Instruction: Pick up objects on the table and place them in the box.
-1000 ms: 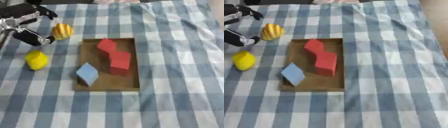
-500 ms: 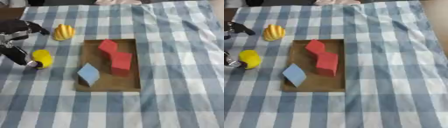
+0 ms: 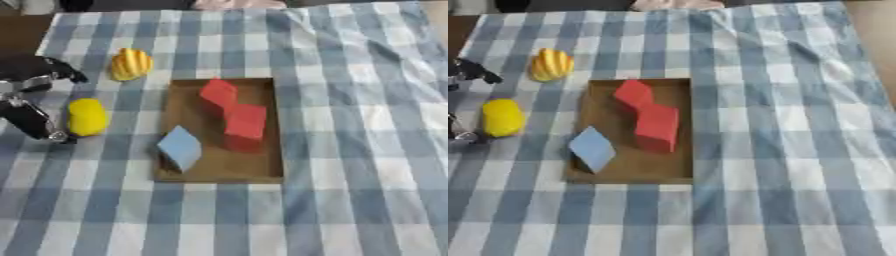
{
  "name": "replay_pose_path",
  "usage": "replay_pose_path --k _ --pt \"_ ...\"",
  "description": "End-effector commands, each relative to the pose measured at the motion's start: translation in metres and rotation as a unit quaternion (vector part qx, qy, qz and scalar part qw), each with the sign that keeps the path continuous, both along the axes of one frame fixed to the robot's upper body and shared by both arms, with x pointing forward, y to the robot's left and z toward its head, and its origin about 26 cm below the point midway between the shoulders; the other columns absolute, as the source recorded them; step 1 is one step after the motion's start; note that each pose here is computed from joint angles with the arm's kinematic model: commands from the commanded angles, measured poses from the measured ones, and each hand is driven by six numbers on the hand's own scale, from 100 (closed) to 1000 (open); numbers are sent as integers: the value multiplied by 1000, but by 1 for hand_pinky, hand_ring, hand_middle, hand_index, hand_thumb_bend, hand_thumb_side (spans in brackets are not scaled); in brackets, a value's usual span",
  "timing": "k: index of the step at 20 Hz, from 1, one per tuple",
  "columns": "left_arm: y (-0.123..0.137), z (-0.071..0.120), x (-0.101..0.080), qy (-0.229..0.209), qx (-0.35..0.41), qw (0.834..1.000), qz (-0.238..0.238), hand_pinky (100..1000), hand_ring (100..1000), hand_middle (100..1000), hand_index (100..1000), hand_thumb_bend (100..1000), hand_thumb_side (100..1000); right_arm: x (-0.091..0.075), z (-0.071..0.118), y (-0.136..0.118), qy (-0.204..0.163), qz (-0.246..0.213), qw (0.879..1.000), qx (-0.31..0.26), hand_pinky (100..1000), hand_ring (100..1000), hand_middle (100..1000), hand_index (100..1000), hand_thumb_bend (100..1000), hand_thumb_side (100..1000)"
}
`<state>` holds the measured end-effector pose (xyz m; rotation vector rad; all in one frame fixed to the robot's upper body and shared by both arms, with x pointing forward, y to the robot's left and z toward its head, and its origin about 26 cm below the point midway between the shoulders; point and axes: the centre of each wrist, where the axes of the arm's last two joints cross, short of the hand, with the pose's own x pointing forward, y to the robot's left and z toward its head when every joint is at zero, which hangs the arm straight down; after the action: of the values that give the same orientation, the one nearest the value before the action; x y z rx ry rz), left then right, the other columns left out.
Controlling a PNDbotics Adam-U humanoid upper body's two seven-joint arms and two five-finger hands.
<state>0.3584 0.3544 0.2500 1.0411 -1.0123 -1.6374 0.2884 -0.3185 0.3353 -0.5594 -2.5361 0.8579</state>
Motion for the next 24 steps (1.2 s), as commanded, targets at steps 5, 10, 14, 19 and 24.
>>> replay_pose_path --k 5,10,14,19,24 --pt "7 0 8 10 -3 1000 10 912 868 795 903 519 339 -5 7 -2 -15 -7 1000 -2 902 1000 683 762 100 522" --pt "5 -3 13 15 -14 1000 5 908 863 791 913 479 333 -5 7 -1 -12 -6 1000 -2 903 1000 680 761 100 521" --pt "1 -6 17 18 -17 1000 4 895 850 774 888 409 312 -5 6 -1 -9 -4 1000 -3 903 1000 681 762 100 518" --pt "0 -11 24 20 -26 999 8 845 789 701 815 274 225 -4 6 0 -5 2 1000 -5 905 1000 683 763 100 518" --pt "-8 -5 23 -10 -46 999 -6 730 641 550 680 100 165 -4 5 -1 -3 3 1000 -4 907 1000 683 764 100 519"
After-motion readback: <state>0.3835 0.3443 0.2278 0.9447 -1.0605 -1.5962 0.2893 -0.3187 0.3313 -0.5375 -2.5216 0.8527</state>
